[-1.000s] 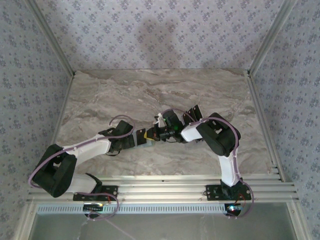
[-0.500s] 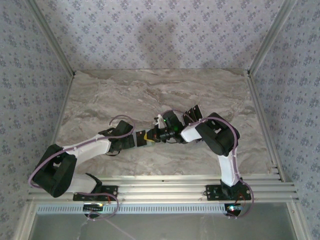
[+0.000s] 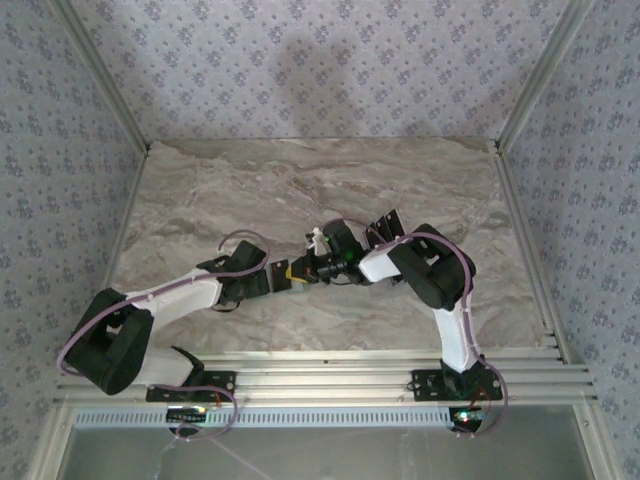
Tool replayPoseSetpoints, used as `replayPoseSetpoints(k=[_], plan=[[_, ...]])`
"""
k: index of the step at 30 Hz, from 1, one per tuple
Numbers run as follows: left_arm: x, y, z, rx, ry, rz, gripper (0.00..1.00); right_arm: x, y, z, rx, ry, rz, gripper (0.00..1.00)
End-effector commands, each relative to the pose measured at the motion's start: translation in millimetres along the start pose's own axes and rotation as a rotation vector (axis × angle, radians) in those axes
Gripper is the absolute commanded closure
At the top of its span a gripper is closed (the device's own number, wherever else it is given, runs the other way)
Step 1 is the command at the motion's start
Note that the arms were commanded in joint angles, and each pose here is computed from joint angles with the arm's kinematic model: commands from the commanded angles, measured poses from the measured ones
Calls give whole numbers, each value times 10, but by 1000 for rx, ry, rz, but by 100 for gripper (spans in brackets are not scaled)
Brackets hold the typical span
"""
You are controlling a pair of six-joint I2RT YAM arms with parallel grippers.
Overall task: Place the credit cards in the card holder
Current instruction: Insert the credit card into the card slot.
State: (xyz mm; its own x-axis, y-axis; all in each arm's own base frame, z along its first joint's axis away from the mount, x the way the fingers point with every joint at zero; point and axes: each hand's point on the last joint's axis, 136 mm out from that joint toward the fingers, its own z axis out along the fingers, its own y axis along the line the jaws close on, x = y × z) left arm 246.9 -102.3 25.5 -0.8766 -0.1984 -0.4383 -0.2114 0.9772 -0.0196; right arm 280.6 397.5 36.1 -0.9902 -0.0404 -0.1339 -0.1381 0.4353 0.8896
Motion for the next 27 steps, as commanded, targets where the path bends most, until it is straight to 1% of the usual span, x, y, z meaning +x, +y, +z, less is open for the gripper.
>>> replayPoseSetpoints(k=[1,13,20,27], plan=[[130,158,43,-59,37,14,4,33,-147,60,45,15,27,100],[137,157,45,-58,40,13,4,40,-212,66,55,22,35,100],[137,152,41,-55,40,16,4,99,-151,133,55,39,22,100],[137,146,44,-52,40,16,4,156,-171,215,69,55,23,100]])
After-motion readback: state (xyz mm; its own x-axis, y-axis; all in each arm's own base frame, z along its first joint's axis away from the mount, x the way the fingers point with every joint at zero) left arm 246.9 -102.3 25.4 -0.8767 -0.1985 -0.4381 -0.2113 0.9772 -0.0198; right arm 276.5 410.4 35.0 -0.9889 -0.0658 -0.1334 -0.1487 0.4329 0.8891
